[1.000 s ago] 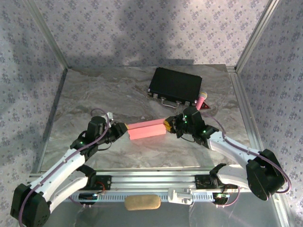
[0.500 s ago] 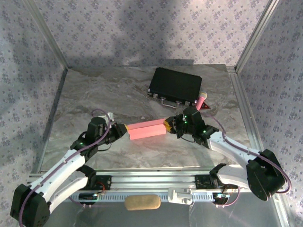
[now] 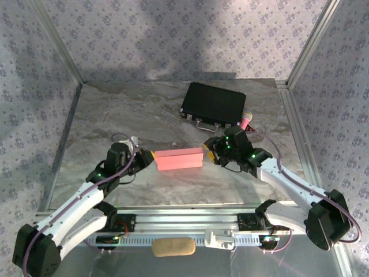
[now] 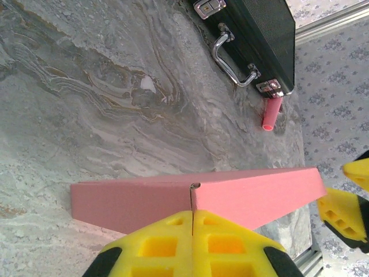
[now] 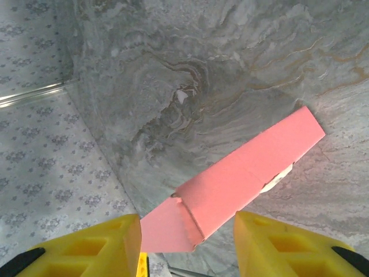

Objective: Fold the paper box

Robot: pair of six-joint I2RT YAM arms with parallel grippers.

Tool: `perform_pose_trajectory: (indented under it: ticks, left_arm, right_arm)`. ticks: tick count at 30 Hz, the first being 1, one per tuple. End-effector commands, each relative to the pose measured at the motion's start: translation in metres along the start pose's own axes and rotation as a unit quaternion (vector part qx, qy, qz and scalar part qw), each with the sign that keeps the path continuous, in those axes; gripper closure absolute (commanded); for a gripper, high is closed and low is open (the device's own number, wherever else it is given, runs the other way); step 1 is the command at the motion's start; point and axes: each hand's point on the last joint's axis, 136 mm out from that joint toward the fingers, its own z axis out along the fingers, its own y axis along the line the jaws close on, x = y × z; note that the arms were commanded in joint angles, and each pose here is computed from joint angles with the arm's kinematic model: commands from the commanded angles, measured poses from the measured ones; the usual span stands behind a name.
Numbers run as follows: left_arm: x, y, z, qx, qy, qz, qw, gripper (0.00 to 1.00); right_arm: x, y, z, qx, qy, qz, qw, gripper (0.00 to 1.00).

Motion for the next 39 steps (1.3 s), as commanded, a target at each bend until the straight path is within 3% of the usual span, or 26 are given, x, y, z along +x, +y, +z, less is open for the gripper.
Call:
perform_pose_trajectory:
  ticks: [1,14,34,37,39]
  left_arm:
    - [0.036,0.066,-0.001,-0.131,0.058,-0.012,0.990,0.97]
    - [0.038,0.062,0.003,-0.130,0.060,-0.006,0.990,0.97]
    - [0.037,0.053,0.006,-0.119,0.059,-0.002,0.991,0.97]
    - [0.037,0.051,0.007,-0.114,0.059,-0.002,0.992,0.97]
    - [0.037,0.049,0.007,-0.110,0.058,-0.001,0.992,0.98]
  right_arm:
    - [-0.001,-0.001,-0.006,0.012,-0.011,-0.020,1.000,0.53]
    - [0.013,-0.014,0.008,0.020,0.014,-0.008,1.000,0.63]
    - [0.008,-0.044,0.018,0.071,0.006,0.006,0.997,0.96]
    - [0.007,-0.037,0.014,0.068,0.003,-0.002,0.998,0.93]
    - [0.007,-0.027,0.007,0.067,-0.007,-0.026,0.997,0.79]
